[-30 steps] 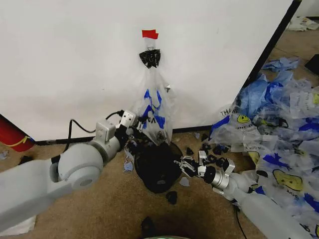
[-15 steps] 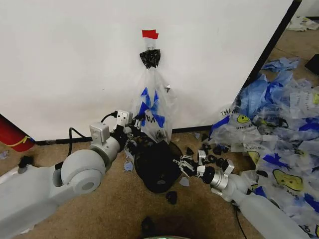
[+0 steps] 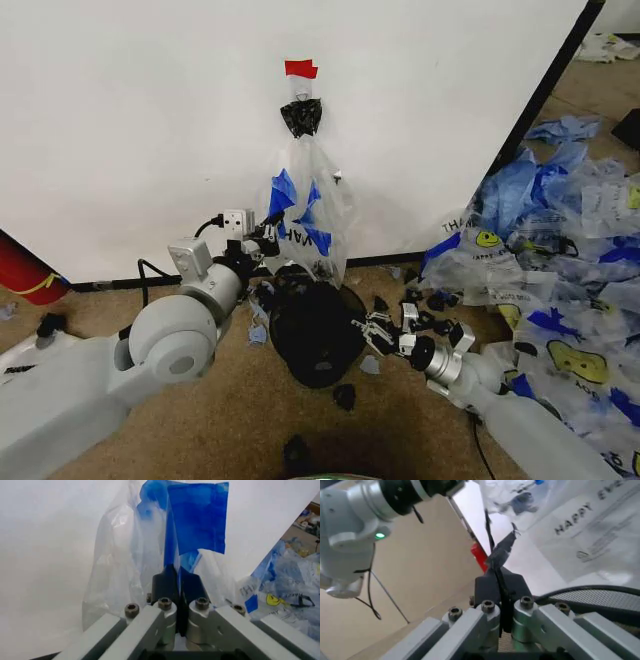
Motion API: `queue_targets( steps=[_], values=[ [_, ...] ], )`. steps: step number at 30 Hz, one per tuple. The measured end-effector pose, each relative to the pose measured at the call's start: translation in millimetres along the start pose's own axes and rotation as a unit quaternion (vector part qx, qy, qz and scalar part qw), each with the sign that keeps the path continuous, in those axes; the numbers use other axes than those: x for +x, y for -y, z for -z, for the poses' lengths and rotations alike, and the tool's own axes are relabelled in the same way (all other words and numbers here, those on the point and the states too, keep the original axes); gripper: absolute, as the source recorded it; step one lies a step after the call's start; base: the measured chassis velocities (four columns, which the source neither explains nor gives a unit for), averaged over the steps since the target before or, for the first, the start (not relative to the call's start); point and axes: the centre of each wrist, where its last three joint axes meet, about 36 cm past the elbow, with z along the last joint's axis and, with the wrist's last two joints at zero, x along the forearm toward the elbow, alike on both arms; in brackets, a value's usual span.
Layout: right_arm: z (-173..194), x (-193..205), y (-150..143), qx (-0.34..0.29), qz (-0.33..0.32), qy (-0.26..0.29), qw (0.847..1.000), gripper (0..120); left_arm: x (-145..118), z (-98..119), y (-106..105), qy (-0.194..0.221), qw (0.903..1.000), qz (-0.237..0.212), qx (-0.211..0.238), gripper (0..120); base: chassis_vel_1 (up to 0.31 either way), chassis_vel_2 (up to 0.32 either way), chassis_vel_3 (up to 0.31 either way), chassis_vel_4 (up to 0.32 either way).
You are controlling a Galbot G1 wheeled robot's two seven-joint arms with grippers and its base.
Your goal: Pick up the garbage bag from the wall and place it over the trash bin.
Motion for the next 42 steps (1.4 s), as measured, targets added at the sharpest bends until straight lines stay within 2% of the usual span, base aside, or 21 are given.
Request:
queue_targets(
  steps=[4, 6, 9, 10, 12, 13, 15, 19, 20, 24, 26, 30, 35, 36, 42],
  values=[
    [19, 19, 2, 0.024, -0.012, -0.029, 0.999, 15, 0, 2, 1, 0.002, 1.0000, -0.002, 0.001, 0, 0.000, 0.000, 0.000, 0.000],
    [22, 22, 3, 0.027, -0.013, -0.033, 0.999, 16, 0, 2, 1, 0.002, 1.0000, -0.002, 0.001, 0, 0.000, 0.000, 0.000, 0.000],
    [41, 41, 0, 0.046, -0.015, -0.052, 0.997, 32, -4, 3, 1, 0.004, 1.0000, -0.002, 0.003, 0, 0.000, 0.000, 0.000, 0.000],
    [47, 47, -1, 0.054, -0.018, -0.057, 0.997, 33, -5, 3, 1, 0.004, 1.0000, -0.002, 0.003, 0, 0.000, 0.000, 0.000, 0.000],
    [64, 59, -3, 0.083, -0.042, -0.065, 0.994, 41, -7, 4, 1, 0.005, 1.0000, -0.002, 0.003, 0, 0.000, 0.000, 0.000, 0.000],
    [64, 59, -3, 0.083, -0.042, -0.065, 0.994, 41, -7, 4, 1, 0.005, 1.0000, -0.002, 0.003, 0, 0.000, 0.000, 0.000, 0.000],
    [90, 61, -5, 0.123, -0.081, -0.059, 0.987, 53, -8, 4, 1, 0.006, 1.0000, -0.002, 0.003, 0, 0.000, 0.000, 0.000, 0.000],
    [131, 37, -9, 0.168, -0.110, -0.027, 0.979, 67, -9, 6, 0, 0.008, 1.0000, -0.001, 0.003, 0, 0.000, 0.000, 0.000, 0.000],
    [131, 37, -9, 0.168, -0.110, -0.027, 0.979, 67, -9, 6, 0, 0.008, 1.0000, -0.001, 0.003, 0, 0.000, 0.000, 0.000, 0.000],
    [185, -7, 2, 0.224, -0.079, -0.027, 0.971, 85, -8, 5, -3, 0.006, 1.0000, 0.002, -0.001, 0, 0.000, 0.000, 0.000, 0.000],
    [200, -29, 8, 0.235, -0.059, -0.032, 0.970, 94, -7, 5, -5, 0.006, 1.0000, 0.006, -0.001, 0, 0.000, 0.000, 0.000, 0.000],
    [203, -53, 14, 0.233, -0.037, -0.047, 0.971, 99, -5, 5, -8, 0.007, 0.9999, 0.010, 0.000, 0, 0.000, 0.000, 0.000, 0.000],
    [201, -104, 22, 0.231, 0.001, -0.076, 0.970, 100, -5, 2, -12, 0.008, 0.9998, 0.016, -0.001, 0, 0.000, 0.000, 0.000, 0.000],
    [201, -104, 22, 0.231, 0.001, -0.076, 0.970, 100, -5, 2, -12, 0.008, 0.9998, 0.016, -0.001, 0, 0.000, 0.000, 0.000, 0.000],
    [181, -143, 33, 0.216, 0.025, -0.104, 0.970, 100, -3, -5, -12, 0.005, 0.9998, 0.017, -0.002, 0, 0.000, 0.000, 0.000, 0.000]
  ],
)
